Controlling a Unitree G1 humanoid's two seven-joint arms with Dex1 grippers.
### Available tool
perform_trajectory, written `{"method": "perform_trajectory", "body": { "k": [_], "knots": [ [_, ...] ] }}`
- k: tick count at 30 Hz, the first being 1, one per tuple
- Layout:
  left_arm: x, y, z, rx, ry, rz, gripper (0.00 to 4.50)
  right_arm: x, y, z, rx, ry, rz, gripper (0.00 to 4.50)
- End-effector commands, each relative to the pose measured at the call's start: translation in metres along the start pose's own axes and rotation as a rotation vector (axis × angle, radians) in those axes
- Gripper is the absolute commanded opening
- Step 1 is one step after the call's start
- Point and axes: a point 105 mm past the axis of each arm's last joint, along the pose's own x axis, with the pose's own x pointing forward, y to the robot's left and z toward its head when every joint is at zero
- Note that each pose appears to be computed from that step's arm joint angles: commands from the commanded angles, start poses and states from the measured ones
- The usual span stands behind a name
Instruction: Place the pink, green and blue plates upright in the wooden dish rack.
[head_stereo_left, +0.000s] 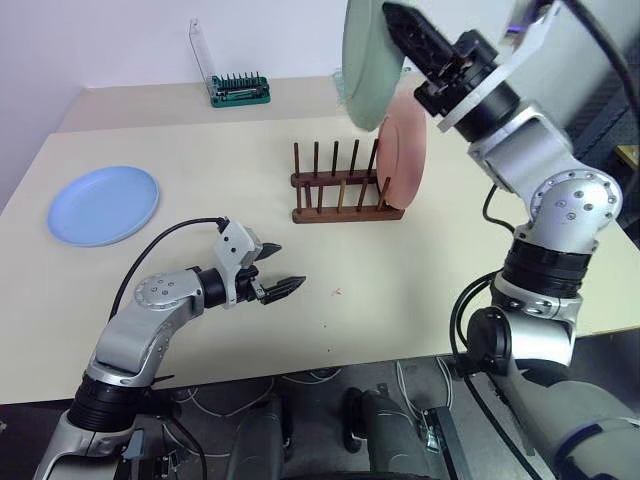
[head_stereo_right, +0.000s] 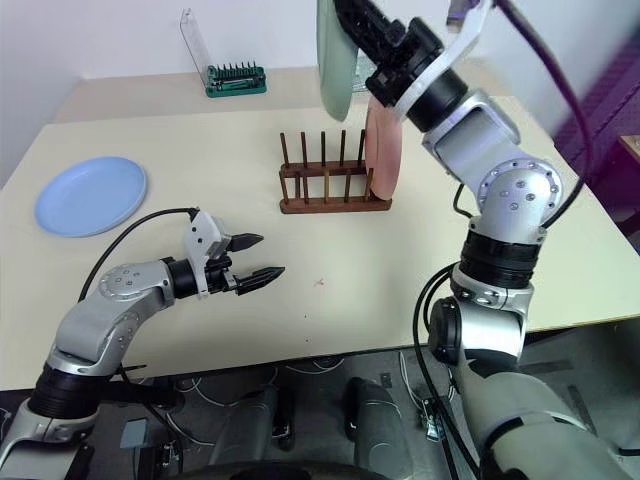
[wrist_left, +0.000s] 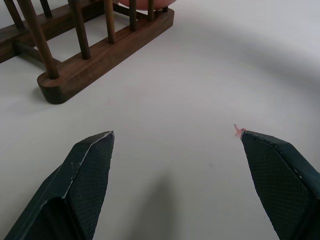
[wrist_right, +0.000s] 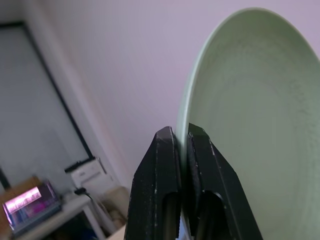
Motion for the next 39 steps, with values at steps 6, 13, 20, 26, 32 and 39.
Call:
{"method": "perform_trajectory", "body": {
  "k": [6,13,20,26,32,39],
  "knots": [
    [0.0,-0.003,0.01,0.034,-0.029,-0.005,4.19,0.0,-0.03,-0.023,0.086,0.079,-0.143,0.06],
    [-0.001,-0.003,0.01,0.032,-0.025,-0.009,4.19,-0.002,-0.055,-0.038,0.122,0.139,-0.234,0.06],
    [0.001,-0.005,0.01,0.032,-0.026,-0.012,4.19,0.004,-0.064,-0.044,0.158,0.156,-0.25,0.99],
    [0.0,-0.004,0.008,0.03,-0.025,-0.006,4.19,0.01,-0.052,-0.036,-0.006,0.177,-0.204,3.44],
    [-0.002,-0.001,0.008,0.037,-0.035,0.025,4.19,0.005,-0.025,-0.023,-0.443,0.258,-0.077,3.44],
    [-0.038,0.068,0.045,-0.166,-0.31,0.408,4.34,-0.01,-0.006,-0.004,-0.863,0.278,0.091,3.5]
  ]
}}
